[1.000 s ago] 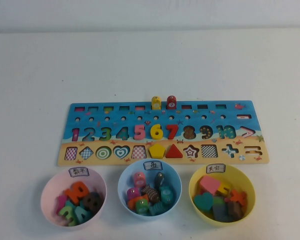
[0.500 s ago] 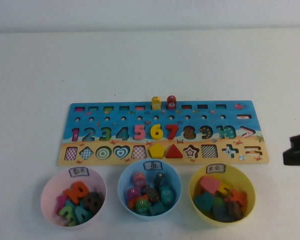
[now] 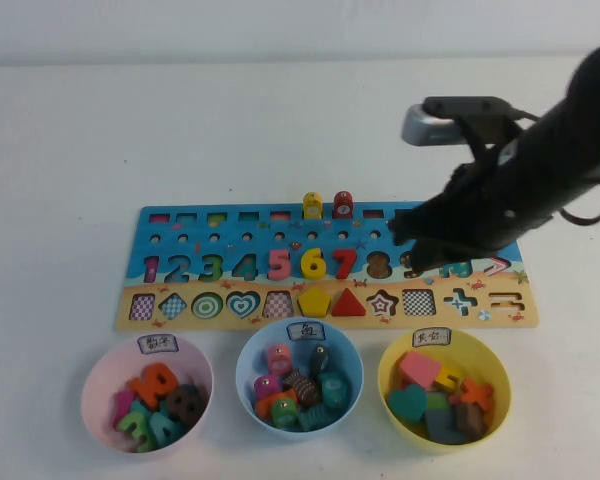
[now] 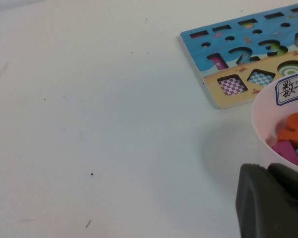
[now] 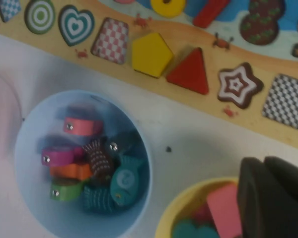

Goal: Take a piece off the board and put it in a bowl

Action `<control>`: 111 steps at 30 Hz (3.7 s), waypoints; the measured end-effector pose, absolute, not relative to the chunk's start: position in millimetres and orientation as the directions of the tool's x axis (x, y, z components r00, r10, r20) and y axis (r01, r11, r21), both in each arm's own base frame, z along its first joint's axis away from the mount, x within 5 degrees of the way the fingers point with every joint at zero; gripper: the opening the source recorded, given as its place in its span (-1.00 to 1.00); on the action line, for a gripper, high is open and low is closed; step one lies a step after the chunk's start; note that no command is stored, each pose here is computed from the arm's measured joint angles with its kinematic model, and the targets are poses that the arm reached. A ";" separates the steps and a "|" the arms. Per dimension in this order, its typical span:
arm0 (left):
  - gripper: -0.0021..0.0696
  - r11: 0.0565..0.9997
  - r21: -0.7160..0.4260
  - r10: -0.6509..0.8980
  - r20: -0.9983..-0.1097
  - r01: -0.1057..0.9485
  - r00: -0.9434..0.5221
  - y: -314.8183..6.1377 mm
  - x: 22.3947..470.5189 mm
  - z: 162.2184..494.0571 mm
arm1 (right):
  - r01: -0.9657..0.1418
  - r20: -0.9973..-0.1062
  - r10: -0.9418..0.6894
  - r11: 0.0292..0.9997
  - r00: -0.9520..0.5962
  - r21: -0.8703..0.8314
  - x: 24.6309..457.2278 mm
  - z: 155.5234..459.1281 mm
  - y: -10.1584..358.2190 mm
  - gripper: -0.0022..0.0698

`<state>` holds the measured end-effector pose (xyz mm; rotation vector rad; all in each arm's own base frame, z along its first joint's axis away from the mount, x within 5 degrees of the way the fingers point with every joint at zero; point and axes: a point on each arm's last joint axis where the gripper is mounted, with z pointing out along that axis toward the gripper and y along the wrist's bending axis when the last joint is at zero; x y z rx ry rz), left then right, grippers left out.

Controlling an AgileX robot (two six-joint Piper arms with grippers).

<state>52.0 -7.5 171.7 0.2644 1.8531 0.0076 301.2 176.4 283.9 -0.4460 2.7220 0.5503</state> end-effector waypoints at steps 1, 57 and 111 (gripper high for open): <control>-0.95 0.974 0.140 0.185 -0.945 0.177 -0.271 -7.5 52.0 171.7 | -0.376 -0.373 -0.252 0.873 -0.893 0.311 305.0 282.7 183.8 -0.98; -0.95 0.974 0.141 0.186 -0.945 0.177 -0.271 -7.5 52.0 171.7 | -0.192 -0.438 -0.093 0.963 -0.894 0.189 457.0 216.7 262.6 0.01; -0.95 0.974 0.139 0.184 -0.945 0.177 -0.271 -7.5 52.0 171.7 | -0.275 -0.451 -0.194 0.954 -0.871 0.121 464.5 221.3 262.0 -0.37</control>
